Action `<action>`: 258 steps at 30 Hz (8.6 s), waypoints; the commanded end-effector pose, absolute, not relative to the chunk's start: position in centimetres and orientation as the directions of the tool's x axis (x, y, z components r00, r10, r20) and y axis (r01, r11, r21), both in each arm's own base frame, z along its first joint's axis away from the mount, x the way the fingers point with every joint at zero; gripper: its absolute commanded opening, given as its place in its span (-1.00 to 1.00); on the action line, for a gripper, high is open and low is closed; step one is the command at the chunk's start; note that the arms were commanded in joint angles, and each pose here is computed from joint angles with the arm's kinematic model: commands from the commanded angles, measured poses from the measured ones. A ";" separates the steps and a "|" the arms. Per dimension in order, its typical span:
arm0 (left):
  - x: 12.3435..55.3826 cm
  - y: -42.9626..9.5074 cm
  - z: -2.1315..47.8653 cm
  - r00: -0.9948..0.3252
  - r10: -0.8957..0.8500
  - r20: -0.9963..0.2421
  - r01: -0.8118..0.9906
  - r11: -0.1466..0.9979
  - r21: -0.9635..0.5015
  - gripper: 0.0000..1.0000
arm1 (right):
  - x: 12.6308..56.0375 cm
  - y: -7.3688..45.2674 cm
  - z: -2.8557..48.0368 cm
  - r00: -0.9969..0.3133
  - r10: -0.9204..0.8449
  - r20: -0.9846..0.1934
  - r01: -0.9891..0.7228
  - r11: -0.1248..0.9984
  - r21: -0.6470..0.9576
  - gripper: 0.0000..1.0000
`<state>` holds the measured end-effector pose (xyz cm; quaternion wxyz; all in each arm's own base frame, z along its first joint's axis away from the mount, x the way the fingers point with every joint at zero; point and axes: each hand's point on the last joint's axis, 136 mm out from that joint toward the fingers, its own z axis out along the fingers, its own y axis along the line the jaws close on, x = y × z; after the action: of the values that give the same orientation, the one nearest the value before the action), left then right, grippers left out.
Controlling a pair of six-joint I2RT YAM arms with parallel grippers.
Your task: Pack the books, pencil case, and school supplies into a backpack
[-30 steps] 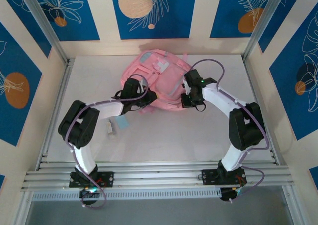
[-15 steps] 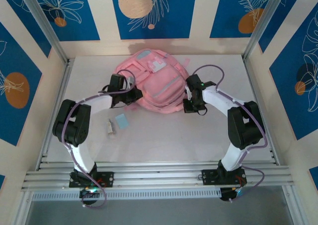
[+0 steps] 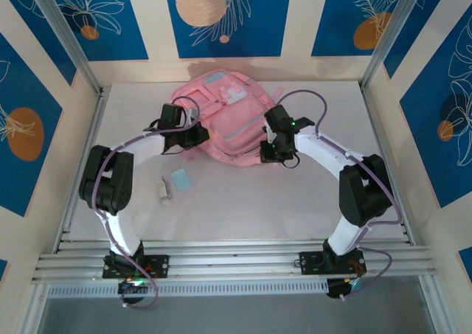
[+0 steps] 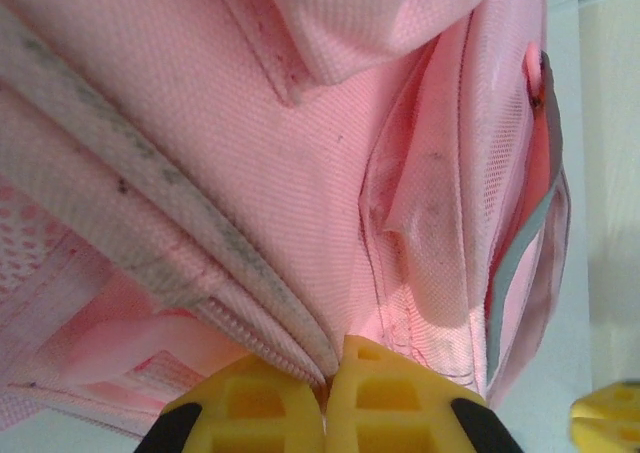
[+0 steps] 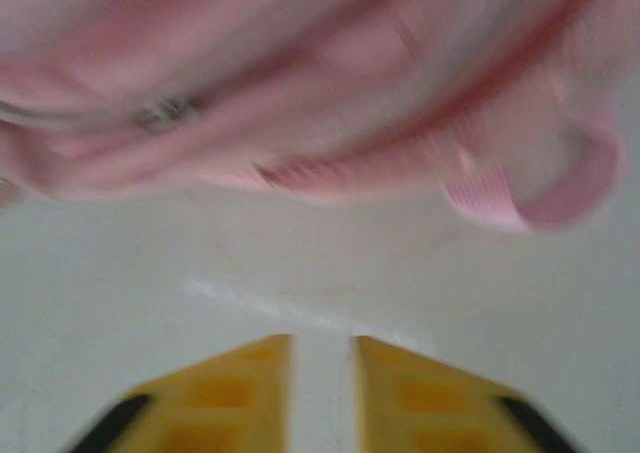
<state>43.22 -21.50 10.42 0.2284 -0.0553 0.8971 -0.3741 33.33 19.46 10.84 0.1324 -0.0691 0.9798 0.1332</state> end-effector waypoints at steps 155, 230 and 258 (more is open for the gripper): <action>39.1 -22.5 12.4 -0.744 -0.636 -0.206 -0.115 0.426 -0.898 1.00 | 32.4 34.9 14.1 -0.957 -0.082 -0.277 -0.262 0.651 0.712 -1.00; 38.3 -21.1 11.0 -0.949 -0.115 -0.293 0.133 0.697 -0.704 -0.37 | 50.9 17.3 17.6 -0.647 -0.209 -0.733 -0.523 0.821 0.228 0.13; 42.2 -21.1 10.4 -0.892 -0.305 -0.333 0.071 0.634 -0.770 -0.45 | 36.2 27.8 10.0 -0.905 -0.121 -0.408 -0.377 0.671 0.638 0.31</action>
<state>40.20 -20.49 8.87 0.1754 -0.0802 0.8942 -0.4039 41.83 24.65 8.73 0.2252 -0.1109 0.9054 0.3424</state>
